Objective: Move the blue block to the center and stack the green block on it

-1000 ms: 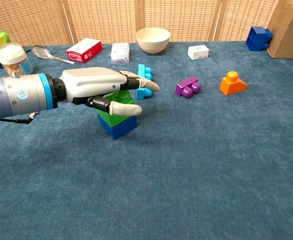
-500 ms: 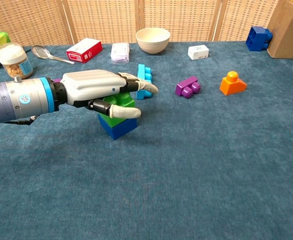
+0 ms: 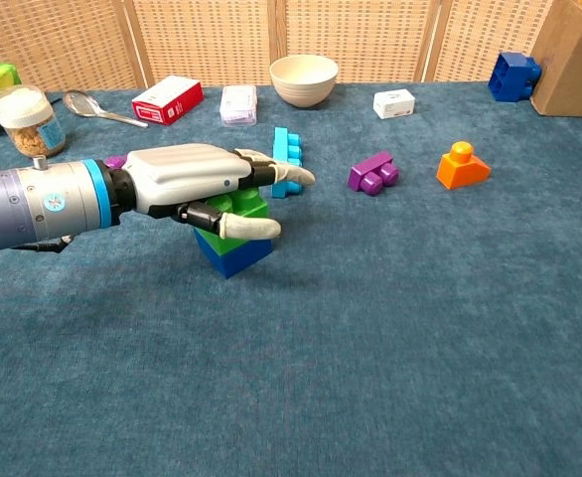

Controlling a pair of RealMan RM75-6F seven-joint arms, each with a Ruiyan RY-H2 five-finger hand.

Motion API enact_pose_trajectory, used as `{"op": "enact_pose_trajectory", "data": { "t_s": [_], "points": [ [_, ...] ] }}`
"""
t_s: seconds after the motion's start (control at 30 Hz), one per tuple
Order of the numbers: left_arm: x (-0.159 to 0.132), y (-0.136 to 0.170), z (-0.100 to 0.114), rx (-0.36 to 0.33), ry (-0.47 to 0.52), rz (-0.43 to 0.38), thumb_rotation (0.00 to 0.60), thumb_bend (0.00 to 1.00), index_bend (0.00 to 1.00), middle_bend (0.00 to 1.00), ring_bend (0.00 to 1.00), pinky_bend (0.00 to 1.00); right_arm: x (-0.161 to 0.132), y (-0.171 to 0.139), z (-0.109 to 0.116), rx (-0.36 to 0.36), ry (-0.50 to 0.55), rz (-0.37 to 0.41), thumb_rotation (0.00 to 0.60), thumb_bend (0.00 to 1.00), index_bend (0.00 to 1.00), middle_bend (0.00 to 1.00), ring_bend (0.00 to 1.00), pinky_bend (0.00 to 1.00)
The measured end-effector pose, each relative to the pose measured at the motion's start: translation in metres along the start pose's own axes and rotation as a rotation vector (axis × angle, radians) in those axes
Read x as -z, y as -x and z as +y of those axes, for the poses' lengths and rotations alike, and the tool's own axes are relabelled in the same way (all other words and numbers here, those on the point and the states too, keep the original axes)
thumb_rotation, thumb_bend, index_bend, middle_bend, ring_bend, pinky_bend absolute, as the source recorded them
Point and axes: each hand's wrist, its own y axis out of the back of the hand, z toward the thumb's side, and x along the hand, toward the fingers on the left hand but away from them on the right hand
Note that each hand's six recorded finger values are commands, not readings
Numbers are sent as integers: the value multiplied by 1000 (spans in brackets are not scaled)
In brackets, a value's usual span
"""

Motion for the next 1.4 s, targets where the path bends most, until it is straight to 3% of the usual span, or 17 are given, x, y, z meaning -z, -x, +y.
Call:
{"op": "enact_pose_trajectory", "data": {
  "t_s": [0.53, 0.93, 1.13, 1.27, 1.4],
  "points": [
    [-1, -1, 2, -18, -4, -2, 1, 210, 47, 0, 0, 0, 1, 0, 2, 5, 7, -5, 600, 230, 260, 154, 0, 0],
    [7, 19, 58, -149, 63, 25, 0, 210, 48, 0, 0, 0, -1, 5, 0, -5, 14, 10, 600, 228, 259, 154, 0, 0],
    [30, 66, 97, -223, 81, 119, 1, 209, 48, 0, 0, 0, -7, 13, -9, -23, 5, 48, 600, 229, 258, 154, 0, 0],
    [52, 120, 115, -279, 86, 243, 0, 209, 50, 0, 0, 0, -13, 17, -18, -45, -17, 77, 600, 230, 258, 154, 0, 0],
    [72, 178, 117, -296, 104, 390, 0, 209, 54, 0, 0, 0, -19, 20, -27, -71, -52, 107, 600, 230, 258, 154, 0, 0]
  ]
}}
